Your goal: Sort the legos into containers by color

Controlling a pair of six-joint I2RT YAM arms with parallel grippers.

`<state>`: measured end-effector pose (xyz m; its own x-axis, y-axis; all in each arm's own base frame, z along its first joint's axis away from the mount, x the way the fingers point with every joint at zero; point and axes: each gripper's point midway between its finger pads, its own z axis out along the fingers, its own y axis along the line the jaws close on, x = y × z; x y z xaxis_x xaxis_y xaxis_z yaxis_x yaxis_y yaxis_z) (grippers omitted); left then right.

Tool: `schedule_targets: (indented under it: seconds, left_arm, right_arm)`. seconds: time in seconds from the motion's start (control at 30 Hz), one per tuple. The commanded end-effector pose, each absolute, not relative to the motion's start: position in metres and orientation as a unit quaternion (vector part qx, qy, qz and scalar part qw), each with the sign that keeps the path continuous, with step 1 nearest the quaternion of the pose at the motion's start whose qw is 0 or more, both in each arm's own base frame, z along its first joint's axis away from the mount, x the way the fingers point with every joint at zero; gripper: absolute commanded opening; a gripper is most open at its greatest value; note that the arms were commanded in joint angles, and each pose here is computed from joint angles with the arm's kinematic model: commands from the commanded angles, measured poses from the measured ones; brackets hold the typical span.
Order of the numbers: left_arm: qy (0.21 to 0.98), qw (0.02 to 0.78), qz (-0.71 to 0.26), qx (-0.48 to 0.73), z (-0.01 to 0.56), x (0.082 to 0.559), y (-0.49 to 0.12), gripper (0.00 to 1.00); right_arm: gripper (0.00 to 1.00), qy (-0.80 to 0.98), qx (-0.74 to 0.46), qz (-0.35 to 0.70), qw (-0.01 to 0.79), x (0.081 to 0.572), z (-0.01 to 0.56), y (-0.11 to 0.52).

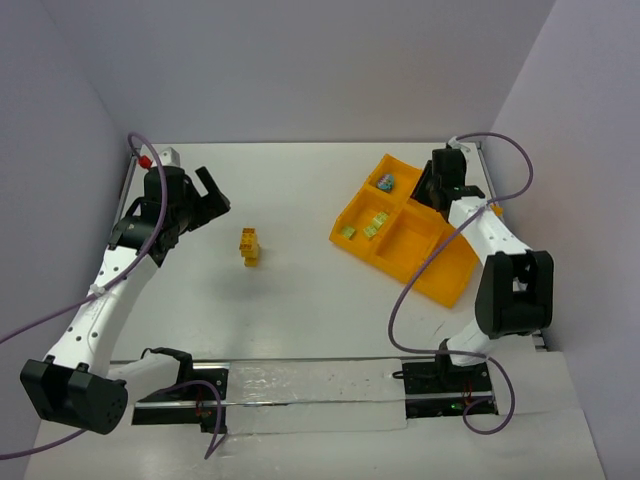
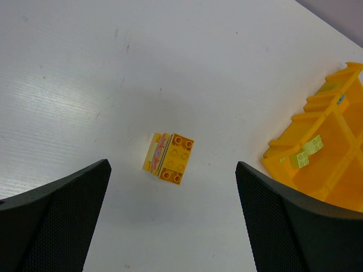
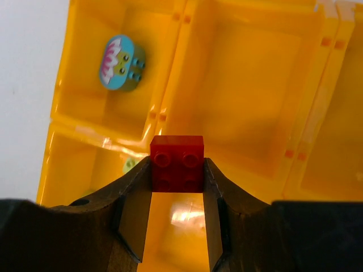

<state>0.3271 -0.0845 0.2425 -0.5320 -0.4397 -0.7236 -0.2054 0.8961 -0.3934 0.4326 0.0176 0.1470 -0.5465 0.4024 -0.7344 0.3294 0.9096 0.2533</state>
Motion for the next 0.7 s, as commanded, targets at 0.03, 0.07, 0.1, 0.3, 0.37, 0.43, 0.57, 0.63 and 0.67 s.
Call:
schedule_targets:
  seconds: [0.03, 0.07, 0.1, 0.3, 0.37, 0.43, 0.57, 0.63, 0.67]
  left_arm:
    - [0.855, 0.466, -0.144, -0.176, 0.265, 0.336, -0.087, 0.99]
    - [0.855, 0.465, -0.145, -0.175, 0.265, 0.336, -0.088, 0.99]
    - [0.856, 0.464, -0.146, -0.174, 0.265, 0.336, -0.089, 0.99]
    - [0.858, 0.457, -0.155, -0.174, 0.260, 0.339, -0.093, 0.99]
    - [0.859, 0.455, -0.158, -0.172, 0.260, 0.340, -0.095, 0.99]
    - [0.861, 0.454, -0.156, -0.167, 0.259, 0.341, -0.095, 0.99]
    - [0.868, 0.448, -0.145, -0.158, 0.255, 0.341, -0.094, 0.99]
    - [0.870, 0.445, -0.144, -0.154, 0.253, 0.340, -0.094, 0.99]
    - [0.872, 0.442, -0.146, -0.150, 0.252, 0.339, -0.095, 0.99]
  right_arm:
    - [0.04, 0.861, 0.240, 0.046, 0.446, 0.466, 0.158, 0.001]
    - [0.04, 0.860, 0.245, 0.043, 0.446, 0.470, 0.157, -0.003]
    - [0.05, 0.859, 0.246, 0.042, 0.446, 0.474, 0.157, -0.004]
    - [0.25, 0.865, 0.256, 0.030, 0.431, 0.486, 0.141, -0.018]
    - [0.44, 0.864, 0.257, 0.031, 0.433, 0.486, 0.141, -0.018]
    - [0.60, 0.860, 0.259, 0.027, 0.438, 0.486, 0.145, -0.020]
    - [0.73, 0.860, 0.256, 0.012, 0.441, 0.483, 0.151, -0.025]
    - [0.76, 0.858, 0.255, 0.009, 0.447, 0.481, 0.156, -0.027]
    - [0.76, 0.856, 0.255, 0.009, 0.450, 0.479, 0.159, -0.027]
